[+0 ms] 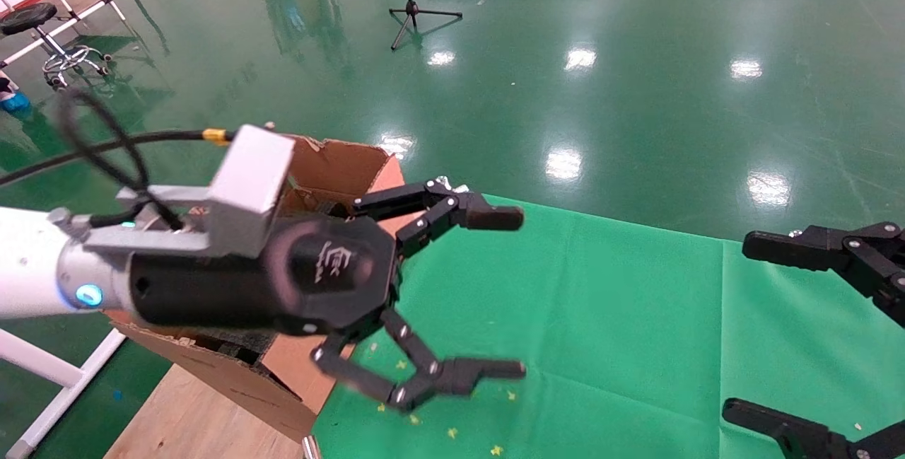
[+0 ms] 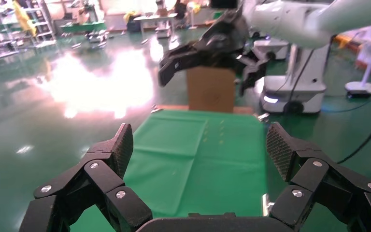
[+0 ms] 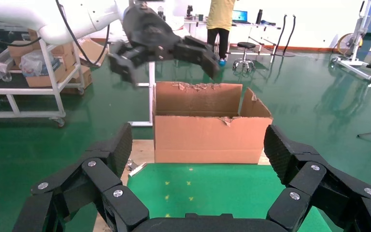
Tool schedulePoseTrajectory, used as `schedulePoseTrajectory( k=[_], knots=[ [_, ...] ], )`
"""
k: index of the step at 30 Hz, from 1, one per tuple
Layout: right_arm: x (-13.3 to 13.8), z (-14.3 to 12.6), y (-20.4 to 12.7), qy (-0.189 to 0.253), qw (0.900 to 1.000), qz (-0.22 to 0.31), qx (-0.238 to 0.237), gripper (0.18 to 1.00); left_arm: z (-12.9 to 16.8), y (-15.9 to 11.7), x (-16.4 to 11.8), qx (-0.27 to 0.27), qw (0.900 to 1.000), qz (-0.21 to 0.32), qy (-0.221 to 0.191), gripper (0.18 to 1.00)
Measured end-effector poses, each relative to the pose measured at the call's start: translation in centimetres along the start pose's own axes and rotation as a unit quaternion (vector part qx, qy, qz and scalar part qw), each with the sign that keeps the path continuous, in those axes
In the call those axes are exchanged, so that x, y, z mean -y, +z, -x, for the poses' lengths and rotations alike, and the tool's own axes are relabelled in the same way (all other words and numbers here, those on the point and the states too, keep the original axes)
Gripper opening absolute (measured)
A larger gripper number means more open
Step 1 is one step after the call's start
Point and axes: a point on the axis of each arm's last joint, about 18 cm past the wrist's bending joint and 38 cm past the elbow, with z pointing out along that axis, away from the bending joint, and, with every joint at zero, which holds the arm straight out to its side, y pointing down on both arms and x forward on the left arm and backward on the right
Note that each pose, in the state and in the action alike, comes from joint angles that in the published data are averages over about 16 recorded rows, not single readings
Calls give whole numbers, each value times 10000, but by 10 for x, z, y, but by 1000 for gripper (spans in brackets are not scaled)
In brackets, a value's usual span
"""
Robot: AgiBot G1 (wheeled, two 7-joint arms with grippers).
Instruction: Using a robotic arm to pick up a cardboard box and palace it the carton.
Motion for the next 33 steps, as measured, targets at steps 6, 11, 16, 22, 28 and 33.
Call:
schedulePoseTrajectory(
  k=[6, 11, 16, 22, 28, 33],
  knots=[
    [0, 0, 0, 0, 10000, 0, -1, 1001, -6, 2, 3, -131, 9998, -160, 46, 1000],
    [0, 0, 0, 1, 10000, 0, -1, 1001, -7, 2, 3, -136, 9998, -169, 45, 1000],
    [0, 0, 0, 1, 10000, 0, -1, 1001, -5, 1, 3, -101, 9999, -130, 37, 1000],
    [0, 0, 0, 1, 10000, 0, -1, 1001, -4, 1, 2, -73, 9999, -97, 30, 1000],
    [0, 0, 0, 1, 10000, 0, -1, 1001, -3, 1, 1, -56, 10000, -76, 28, 1000],
    [0, 0, 0, 1, 10000, 0, -1, 1001, -2, 1, 1, -48, 10000, -65, 27, 1000]
  ],
)
